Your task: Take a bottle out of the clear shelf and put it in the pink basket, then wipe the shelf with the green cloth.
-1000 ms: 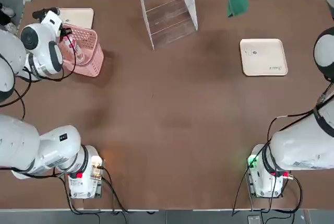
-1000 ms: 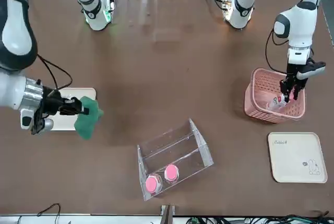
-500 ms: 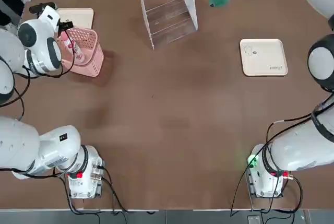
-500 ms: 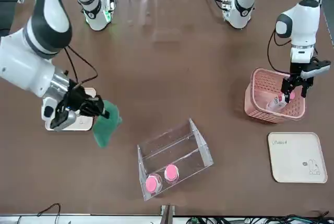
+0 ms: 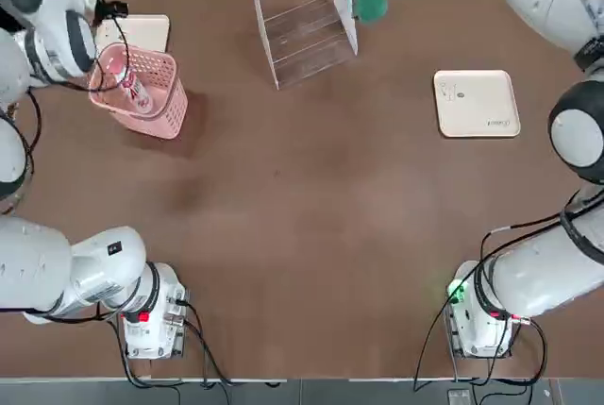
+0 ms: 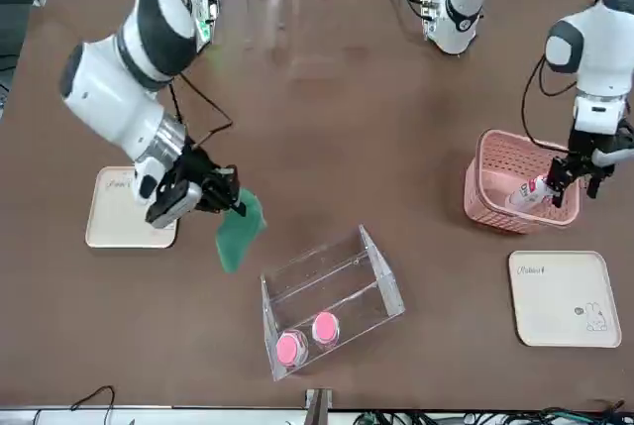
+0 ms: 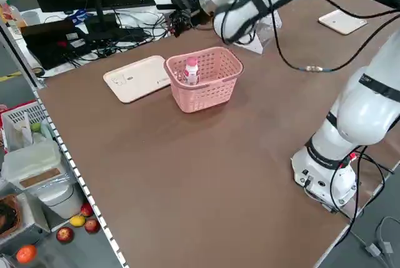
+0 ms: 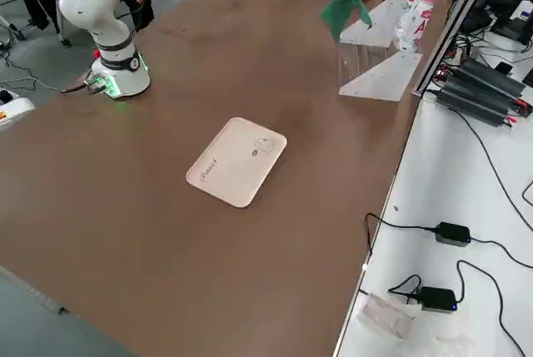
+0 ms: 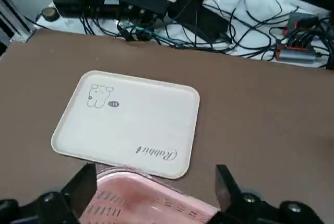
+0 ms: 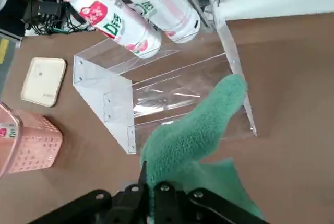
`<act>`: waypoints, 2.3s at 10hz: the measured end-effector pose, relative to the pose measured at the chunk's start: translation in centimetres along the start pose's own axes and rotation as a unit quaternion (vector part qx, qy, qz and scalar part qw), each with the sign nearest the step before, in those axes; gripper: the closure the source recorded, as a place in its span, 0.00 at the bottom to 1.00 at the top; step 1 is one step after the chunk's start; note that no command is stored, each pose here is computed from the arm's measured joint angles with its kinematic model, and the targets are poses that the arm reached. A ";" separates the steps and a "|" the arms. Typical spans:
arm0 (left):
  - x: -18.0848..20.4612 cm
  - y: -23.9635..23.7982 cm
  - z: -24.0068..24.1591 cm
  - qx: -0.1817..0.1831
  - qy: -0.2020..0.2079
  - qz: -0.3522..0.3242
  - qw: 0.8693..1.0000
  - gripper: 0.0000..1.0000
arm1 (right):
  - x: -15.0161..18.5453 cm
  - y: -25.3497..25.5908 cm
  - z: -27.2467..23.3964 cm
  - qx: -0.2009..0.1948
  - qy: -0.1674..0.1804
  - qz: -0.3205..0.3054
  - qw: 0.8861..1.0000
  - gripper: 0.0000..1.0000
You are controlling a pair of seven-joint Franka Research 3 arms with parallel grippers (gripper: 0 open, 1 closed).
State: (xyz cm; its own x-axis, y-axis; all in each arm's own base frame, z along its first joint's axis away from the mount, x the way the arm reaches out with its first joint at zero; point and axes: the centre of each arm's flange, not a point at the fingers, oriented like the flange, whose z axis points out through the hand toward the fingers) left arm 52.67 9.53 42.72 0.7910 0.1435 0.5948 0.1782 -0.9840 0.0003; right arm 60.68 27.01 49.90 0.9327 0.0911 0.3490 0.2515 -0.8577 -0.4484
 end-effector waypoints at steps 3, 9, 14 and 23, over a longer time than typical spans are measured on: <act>6.1 1.9 -3.6 -0.014 -0.108 0.015 0.994 0.00 | 0.0 -1.1 0.2 -0.035 0.021 -0.031 0.999 0.96; 11.2 11.7 -10.6 -0.035 -0.297 0.112 0.948 0.00 | -1.7 -6.4 6.9 -0.015 0.109 -0.016 0.994 0.96; 12.4 15.1 -13.9 0.005 -0.342 0.112 0.933 0.00 | -3.9 -9.4 14.5 0.000 0.126 -0.008 0.992 0.96; 13.5 14.1 -14.5 -0.016 -0.336 0.063 0.939 0.00 | -1.0 -8.1 17.6 -0.003 0.170 -0.004 0.985 0.96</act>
State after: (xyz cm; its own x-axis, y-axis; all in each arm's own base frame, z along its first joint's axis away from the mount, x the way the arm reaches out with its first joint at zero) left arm 57.37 -3.98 62.45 0.9975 0.0490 -0.0510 0.0487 -0.9988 -0.0062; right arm 62.27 42.80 38.72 0.7895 -0.0757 0.6091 0.2563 -0.8611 -0.4392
